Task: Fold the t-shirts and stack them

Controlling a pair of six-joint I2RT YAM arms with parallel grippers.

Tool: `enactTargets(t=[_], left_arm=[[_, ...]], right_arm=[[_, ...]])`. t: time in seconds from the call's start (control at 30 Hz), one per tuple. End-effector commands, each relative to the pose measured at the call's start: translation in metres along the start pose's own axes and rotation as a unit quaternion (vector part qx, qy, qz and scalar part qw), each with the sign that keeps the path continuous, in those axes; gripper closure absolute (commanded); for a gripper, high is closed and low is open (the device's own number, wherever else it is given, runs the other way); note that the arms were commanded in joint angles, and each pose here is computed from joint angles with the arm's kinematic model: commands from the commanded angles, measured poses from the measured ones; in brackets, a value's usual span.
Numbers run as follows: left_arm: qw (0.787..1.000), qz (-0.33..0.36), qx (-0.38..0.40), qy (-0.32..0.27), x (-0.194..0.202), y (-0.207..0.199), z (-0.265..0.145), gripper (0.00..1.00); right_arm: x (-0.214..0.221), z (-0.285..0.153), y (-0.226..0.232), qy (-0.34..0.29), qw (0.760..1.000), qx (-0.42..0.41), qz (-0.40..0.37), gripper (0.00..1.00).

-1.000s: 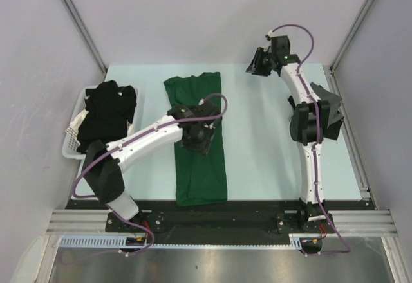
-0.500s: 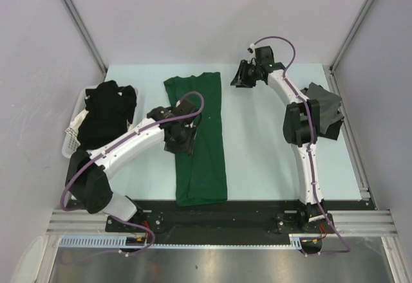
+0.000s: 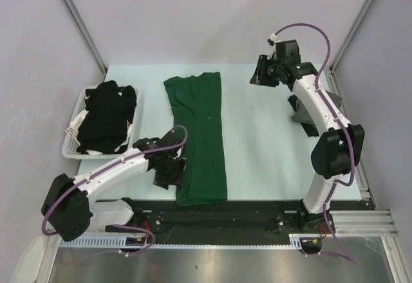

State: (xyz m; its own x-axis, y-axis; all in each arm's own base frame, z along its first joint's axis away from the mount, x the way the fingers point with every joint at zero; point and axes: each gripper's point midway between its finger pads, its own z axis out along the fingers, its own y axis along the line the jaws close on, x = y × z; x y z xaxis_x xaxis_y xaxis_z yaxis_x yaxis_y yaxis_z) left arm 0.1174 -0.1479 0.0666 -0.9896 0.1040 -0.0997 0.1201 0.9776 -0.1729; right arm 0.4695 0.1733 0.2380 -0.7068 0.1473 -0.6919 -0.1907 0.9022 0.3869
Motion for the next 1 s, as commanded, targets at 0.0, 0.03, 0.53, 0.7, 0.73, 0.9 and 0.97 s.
enactTargets(t=[0.0, 0.03, 0.53, 0.7, 0.73, 0.9, 0.97], left_arm=[[0.997, 0.0, 0.072, -0.01, 0.0, -0.023, 0.002, 0.36], [0.998, 0.0, 0.069, -0.006, 0.002, -0.021, 0.005, 0.36], [0.996, -0.014, 0.078, 0.029, 0.031, -0.012, 0.024, 0.35], [0.995, -0.021, 0.088, 0.041, 0.041, -0.012, 0.033, 0.35], [0.995, -0.022, 0.089, 0.043, 0.043, -0.012, 0.034, 0.35], [0.994, -0.017, 0.099, 0.043, 0.042, -0.021, 0.037, 0.35], [0.994, -0.013, 0.1, 0.043, 0.041, -0.024, 0.039, 0.35]], right_arm=[[0.009, -0.021, -0.004, 0.01, 0.999, 0.031, -0.008, 0.6], [0.01, -0.025, -0.002, 0.01, 0.999, 0.035, -0.008, 0.59], [0.054, -0.091, 0.005, 0.014, 0.998, 0.064, 0.0, 0.59], [0.061, -0.095, 0.009, 0.021, 0.998, 0.064, -0.002, 0.59], [0.063, -0.095, 0.012, 0.021, 0.998, 0.063, -0.002, 0.59], [0.072, -0.098, 0.016, 0.03, 0.998, 0.063, -0.008, 0.6], [0.074, -0.101, 0.017, 0.031, 0.997, 0.064, -0.009, 0.59]])
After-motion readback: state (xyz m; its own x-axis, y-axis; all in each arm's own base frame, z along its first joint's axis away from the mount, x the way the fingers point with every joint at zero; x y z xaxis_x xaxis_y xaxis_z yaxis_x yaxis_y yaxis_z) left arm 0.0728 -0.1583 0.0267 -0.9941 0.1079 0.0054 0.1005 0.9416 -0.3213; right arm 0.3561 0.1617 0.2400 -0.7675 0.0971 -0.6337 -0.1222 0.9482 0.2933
